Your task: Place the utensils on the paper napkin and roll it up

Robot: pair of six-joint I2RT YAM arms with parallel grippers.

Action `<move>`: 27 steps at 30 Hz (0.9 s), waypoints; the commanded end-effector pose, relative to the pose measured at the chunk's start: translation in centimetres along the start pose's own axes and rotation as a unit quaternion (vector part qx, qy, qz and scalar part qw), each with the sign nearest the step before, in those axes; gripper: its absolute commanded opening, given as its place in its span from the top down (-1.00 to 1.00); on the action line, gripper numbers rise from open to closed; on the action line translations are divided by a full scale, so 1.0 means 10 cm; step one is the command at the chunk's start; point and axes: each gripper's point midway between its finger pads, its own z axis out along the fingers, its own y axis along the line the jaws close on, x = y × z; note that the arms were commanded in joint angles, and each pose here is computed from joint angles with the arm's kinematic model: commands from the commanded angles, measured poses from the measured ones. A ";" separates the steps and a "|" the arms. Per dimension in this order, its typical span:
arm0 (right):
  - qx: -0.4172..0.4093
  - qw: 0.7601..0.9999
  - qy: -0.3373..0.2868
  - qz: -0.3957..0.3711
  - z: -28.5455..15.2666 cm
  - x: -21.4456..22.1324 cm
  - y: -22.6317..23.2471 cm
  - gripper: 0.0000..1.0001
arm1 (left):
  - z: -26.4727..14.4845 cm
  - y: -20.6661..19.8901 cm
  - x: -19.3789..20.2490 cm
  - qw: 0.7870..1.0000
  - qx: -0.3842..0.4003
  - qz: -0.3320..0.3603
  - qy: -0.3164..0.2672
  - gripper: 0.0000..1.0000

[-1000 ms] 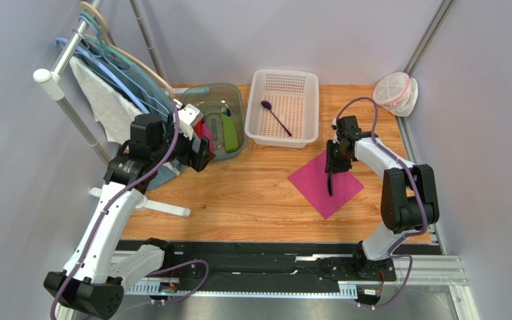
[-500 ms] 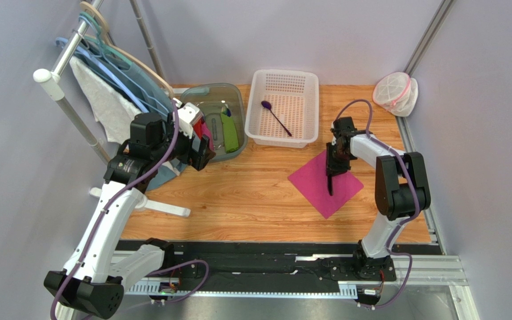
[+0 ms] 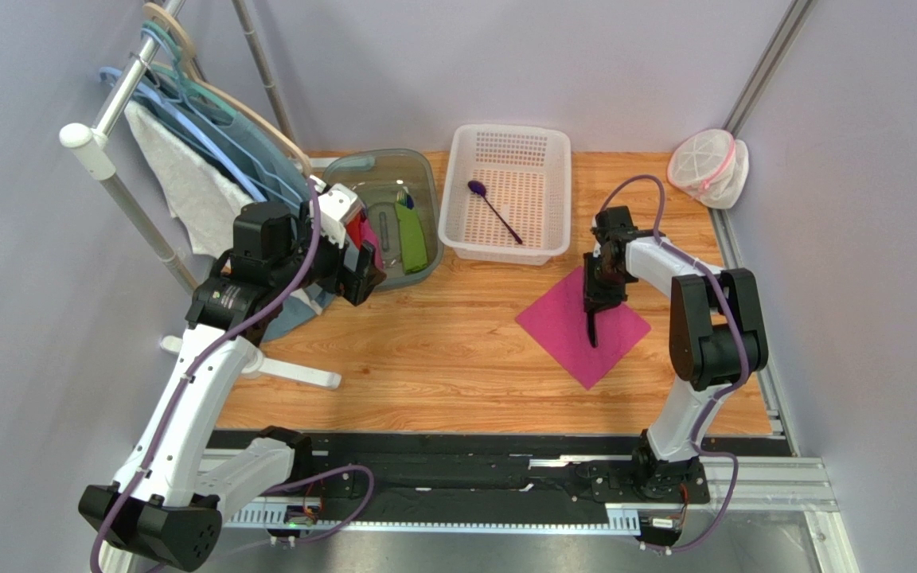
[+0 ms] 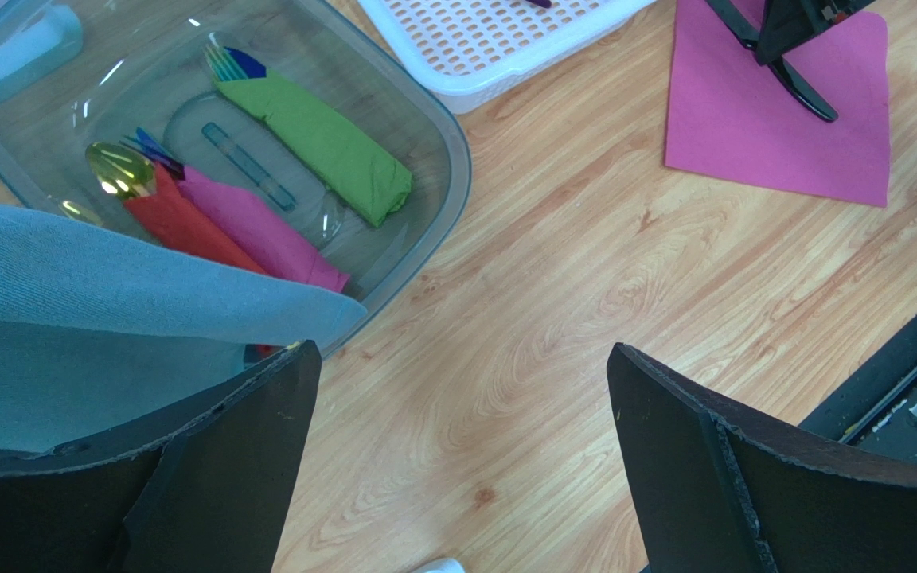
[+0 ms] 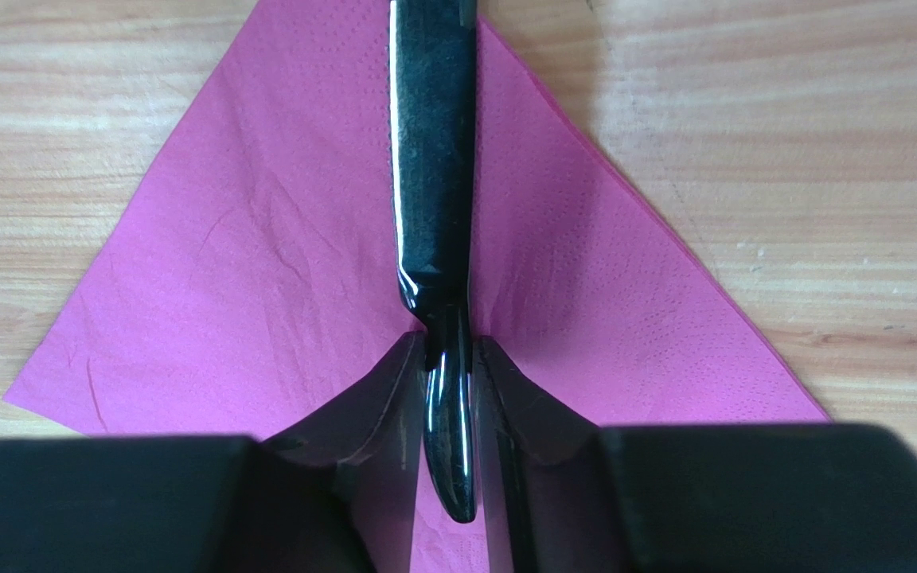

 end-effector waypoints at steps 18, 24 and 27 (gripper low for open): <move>-0.024 0.996 -0.080 -0.011 -0.51 -0.33 0.10 1.00 | -0.02 -0.01 -0.19 1.000 0.001 -0.005 -0.025 -0.98; -0.027 0.998 -0.061 -0.006 -0.45 -0.19 0.09 1.00 | -0.02 -0.02 -0.19 1.000 0.003 -0.010 -0.026 -0.98; -0.028 0.998 -0.049 -0.003 -0.37 -0.13 0.09 1.00 | -0.02 -0.02 -0.19 1.000 0.003 -0.014 -0.025 -0.98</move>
